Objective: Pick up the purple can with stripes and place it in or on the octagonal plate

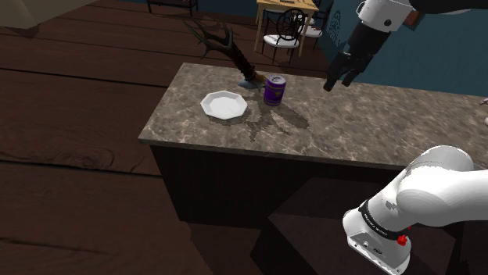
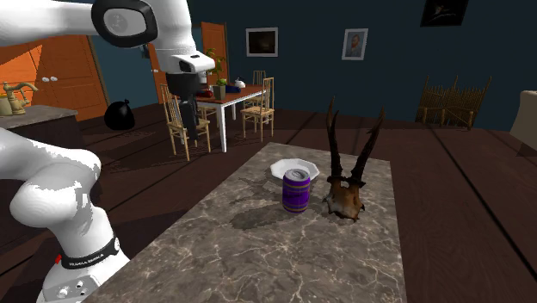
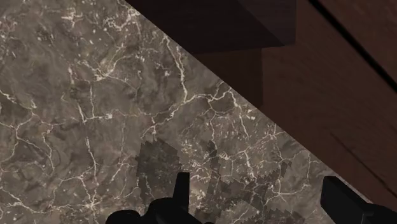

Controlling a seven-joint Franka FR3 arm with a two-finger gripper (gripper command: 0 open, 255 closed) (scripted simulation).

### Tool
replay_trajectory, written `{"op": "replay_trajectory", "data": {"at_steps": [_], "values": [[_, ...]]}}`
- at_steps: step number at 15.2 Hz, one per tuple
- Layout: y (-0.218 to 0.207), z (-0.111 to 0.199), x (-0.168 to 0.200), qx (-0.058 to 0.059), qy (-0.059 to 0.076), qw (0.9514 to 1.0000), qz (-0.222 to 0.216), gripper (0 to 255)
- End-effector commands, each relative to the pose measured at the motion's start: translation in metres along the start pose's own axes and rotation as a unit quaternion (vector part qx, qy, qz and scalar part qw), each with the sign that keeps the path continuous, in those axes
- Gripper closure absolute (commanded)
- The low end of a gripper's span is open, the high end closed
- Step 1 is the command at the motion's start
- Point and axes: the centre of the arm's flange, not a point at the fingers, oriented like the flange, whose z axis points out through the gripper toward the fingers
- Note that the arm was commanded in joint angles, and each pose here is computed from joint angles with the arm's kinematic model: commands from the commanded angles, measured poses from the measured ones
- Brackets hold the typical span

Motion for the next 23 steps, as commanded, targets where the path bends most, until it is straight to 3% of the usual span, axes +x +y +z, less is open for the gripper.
{"op": "replay_trajectory", "data": {"at_steps": [1,12,23], "values": [[0.000,0.000,0.000,0.000,0.000,1.0000,0.000,0],[0.015,0.067,0.132,-0.029,-0.015,0.9978,0.057,0],[0.048,0.137,0.258,-0.058,-0.030,0.9913,0.114,0]]}}
